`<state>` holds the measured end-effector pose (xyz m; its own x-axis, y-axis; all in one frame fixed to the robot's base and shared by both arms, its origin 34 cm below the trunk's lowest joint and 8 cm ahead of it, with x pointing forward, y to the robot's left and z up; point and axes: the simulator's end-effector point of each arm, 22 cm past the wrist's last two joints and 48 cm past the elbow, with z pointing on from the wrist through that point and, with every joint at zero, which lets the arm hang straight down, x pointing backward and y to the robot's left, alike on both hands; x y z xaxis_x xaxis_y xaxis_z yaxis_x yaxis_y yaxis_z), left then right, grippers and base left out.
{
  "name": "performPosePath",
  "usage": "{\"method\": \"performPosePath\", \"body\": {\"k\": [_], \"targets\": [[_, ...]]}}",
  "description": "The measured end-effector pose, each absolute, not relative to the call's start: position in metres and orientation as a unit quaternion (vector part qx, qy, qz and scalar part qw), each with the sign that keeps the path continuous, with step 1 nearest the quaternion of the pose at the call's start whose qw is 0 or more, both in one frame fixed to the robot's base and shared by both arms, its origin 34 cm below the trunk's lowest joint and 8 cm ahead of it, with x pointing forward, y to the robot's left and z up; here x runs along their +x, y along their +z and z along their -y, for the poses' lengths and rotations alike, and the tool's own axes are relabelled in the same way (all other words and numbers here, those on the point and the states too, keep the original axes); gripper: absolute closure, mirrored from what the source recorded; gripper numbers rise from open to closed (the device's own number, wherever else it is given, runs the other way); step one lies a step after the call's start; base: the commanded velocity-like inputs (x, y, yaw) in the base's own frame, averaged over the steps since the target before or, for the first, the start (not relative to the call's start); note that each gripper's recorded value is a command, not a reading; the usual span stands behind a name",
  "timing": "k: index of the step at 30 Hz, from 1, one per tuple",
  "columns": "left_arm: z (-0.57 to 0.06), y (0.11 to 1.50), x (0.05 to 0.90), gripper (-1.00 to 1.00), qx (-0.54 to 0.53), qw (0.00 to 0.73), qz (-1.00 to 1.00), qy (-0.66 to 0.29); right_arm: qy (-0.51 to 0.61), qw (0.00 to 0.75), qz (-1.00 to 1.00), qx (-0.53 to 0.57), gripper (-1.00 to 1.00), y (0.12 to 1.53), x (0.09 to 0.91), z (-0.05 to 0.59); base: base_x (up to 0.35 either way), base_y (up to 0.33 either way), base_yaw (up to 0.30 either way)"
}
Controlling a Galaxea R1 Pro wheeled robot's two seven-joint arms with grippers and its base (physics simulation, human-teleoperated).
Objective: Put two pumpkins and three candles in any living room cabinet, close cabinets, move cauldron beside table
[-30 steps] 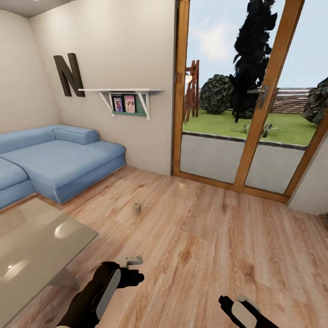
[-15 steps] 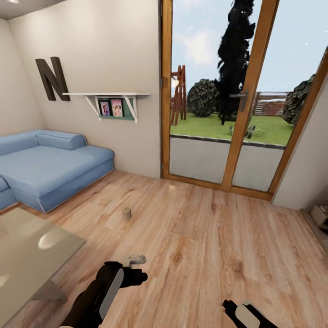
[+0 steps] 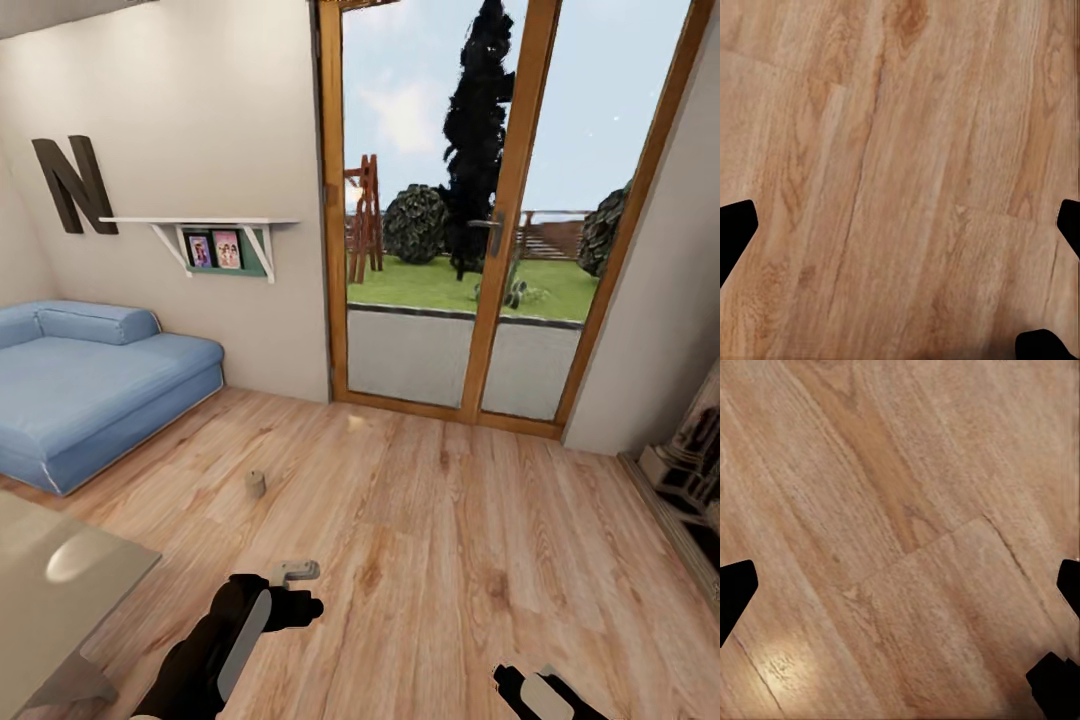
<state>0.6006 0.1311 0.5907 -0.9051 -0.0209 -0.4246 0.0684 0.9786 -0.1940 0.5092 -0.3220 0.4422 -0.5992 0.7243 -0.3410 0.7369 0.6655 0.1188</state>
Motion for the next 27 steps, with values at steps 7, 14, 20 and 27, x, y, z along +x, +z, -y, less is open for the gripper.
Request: {"method": "performPosePath", "body": {"k": [7,14,20,27], "targets": [[-0.131,0.607,0.603,-1.00,0.013,0.220,-0.970,-0.102,-0.019,0.182,-0.894,0.409,-1.00,0.456,0.509,0.324,0.000,0.000,-0.215],[-0.132,0.618,0.603,-1.00,0.013,0.218,-0.971,-0.101,-0.019,0.183,-0.894,0.409,-1.00,0.470,0.511,0.324,0.000,0.000,-0.228],[-0.135,0.611,0.593,-1.00,0.009,0.201,-0.975,-0.095,-0.019,0.182,-0.894,0.409,-1.00,0.481,0.512,0.324,0.000,0.000,-0.230],[-0.147,0.586,0.574,-1.00,0.001,0.179,-0.981,-0.079,-0.024,0.176,-0.896,0.407,-1.00,0.490,0.506,0.325,0.000,0.000,-0.207]]}}
